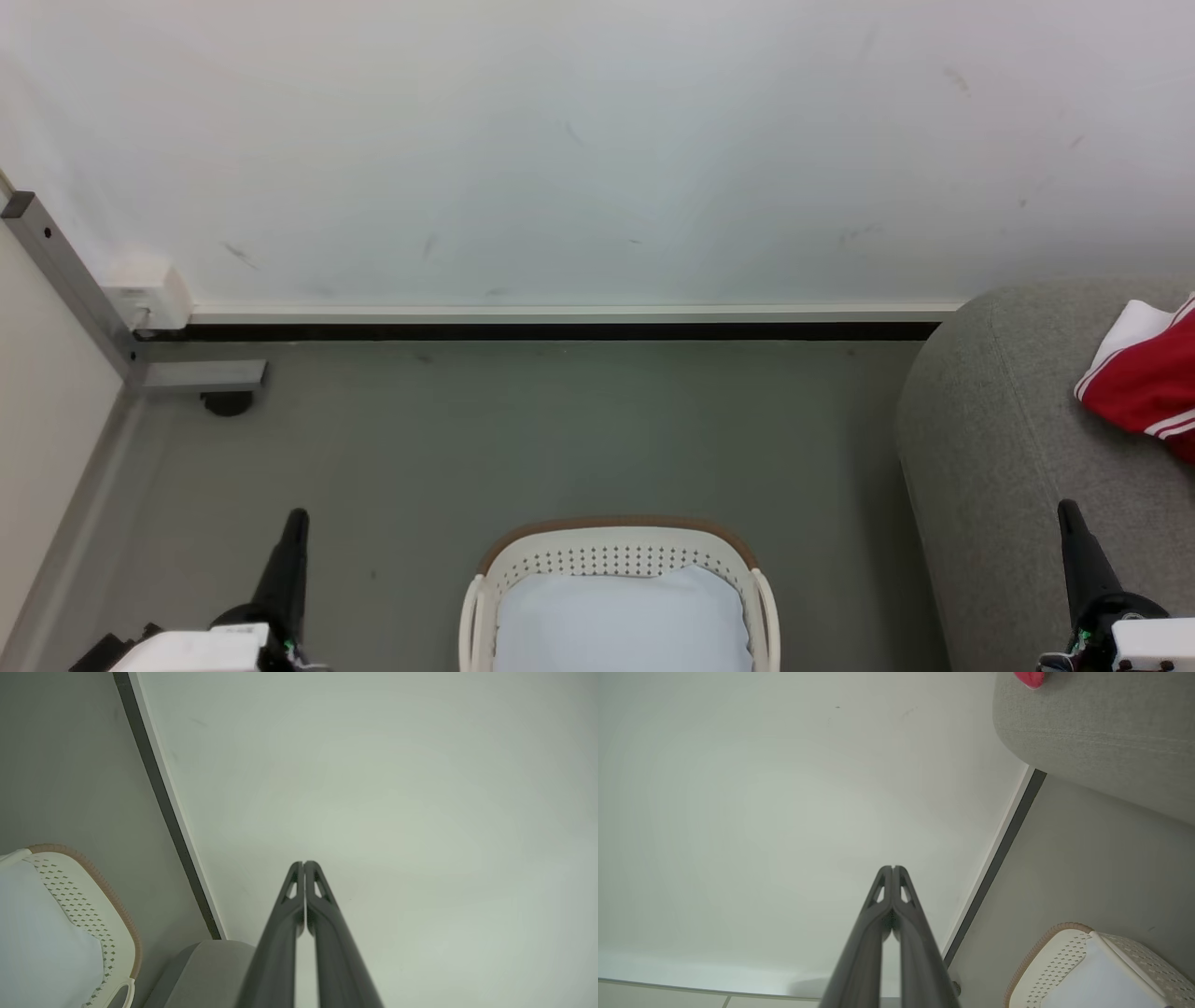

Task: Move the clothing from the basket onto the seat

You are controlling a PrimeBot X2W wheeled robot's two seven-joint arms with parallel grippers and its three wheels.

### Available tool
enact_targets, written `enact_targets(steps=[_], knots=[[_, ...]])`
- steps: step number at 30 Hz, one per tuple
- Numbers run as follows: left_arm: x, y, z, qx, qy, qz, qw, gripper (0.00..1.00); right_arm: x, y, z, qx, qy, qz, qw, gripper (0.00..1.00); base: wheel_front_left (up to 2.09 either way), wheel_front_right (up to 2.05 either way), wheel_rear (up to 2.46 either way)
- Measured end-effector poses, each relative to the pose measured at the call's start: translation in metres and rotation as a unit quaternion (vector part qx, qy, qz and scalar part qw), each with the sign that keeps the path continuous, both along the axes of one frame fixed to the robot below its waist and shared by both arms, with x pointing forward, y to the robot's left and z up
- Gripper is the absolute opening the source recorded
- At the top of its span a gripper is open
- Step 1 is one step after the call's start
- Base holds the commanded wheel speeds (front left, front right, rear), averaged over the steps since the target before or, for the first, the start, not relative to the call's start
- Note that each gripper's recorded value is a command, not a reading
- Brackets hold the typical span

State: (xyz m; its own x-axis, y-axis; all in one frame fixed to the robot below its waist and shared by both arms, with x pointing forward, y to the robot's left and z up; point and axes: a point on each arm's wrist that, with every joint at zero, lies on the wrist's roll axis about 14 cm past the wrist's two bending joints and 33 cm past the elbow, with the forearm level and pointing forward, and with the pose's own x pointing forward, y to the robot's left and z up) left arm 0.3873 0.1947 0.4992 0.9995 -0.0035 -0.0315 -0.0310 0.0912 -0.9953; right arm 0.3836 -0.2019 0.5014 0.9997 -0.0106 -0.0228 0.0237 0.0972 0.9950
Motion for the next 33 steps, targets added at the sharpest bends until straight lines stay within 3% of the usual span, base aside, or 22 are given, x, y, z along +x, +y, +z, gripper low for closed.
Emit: enact_targets(steps=[12,33], knots=[[0.0003,0.0037,0.0039,-0.046,-0.008,0.002,0.999,0.0,0.0035,0.0019,0.0019,0.049,-0.006,0.005,0.999,0.0,0.0,0.0,0.0],[0.0004,0.0038,0.0042,-0.047,-0.009,0.002,0.999,0.0,0.0036,0.0019,0.0023,0.05,-0.006,0.005,0.999,0.0,0.0,0.0,0.0]])
